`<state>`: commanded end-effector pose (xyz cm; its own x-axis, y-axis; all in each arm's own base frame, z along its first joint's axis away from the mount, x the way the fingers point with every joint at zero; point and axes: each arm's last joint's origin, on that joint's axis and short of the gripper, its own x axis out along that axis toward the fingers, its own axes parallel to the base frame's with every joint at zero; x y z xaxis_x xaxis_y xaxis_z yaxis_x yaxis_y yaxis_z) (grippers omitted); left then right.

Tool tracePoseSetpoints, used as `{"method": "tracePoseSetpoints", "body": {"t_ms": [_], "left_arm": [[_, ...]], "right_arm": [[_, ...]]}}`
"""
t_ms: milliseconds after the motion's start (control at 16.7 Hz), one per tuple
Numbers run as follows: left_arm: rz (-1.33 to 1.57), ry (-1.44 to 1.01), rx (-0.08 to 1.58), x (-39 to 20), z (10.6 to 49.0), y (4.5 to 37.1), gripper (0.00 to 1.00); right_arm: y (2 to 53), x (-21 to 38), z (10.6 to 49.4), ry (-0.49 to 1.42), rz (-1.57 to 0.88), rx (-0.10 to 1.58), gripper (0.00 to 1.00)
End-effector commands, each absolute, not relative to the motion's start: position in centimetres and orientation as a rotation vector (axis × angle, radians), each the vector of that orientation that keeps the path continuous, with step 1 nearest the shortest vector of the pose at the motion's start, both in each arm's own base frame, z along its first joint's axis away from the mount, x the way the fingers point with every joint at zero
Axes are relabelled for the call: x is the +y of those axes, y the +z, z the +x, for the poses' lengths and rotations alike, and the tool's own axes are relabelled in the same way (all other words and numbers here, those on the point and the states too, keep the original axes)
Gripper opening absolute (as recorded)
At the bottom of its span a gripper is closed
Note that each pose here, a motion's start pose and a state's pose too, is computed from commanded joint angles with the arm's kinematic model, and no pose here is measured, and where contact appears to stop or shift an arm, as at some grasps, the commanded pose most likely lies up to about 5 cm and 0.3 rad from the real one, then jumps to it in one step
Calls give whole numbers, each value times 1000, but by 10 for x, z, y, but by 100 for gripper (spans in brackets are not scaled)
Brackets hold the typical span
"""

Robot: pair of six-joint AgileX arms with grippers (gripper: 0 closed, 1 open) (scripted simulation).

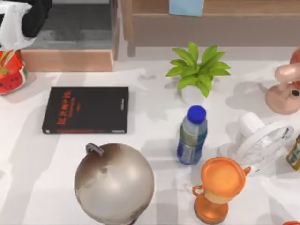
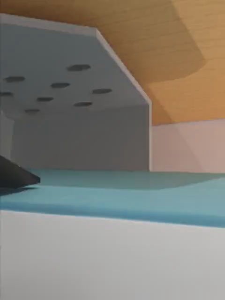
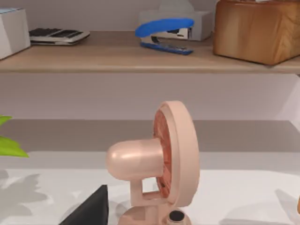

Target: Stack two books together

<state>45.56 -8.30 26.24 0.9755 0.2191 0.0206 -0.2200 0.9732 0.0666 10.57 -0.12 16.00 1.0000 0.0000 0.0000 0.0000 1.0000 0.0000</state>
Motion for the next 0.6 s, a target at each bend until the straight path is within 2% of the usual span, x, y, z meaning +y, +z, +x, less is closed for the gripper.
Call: {"method": "tracePoseSetpoints", "body": {"t_ms": [300,600], "left_arm": [[15,150,-57,-95,449,278,0],[-20,-14,1,-119,452,259,0]], "right_arm": [[160,-1,106,0,0,0,100],[160,-1,106,0,0,0,100]]}}
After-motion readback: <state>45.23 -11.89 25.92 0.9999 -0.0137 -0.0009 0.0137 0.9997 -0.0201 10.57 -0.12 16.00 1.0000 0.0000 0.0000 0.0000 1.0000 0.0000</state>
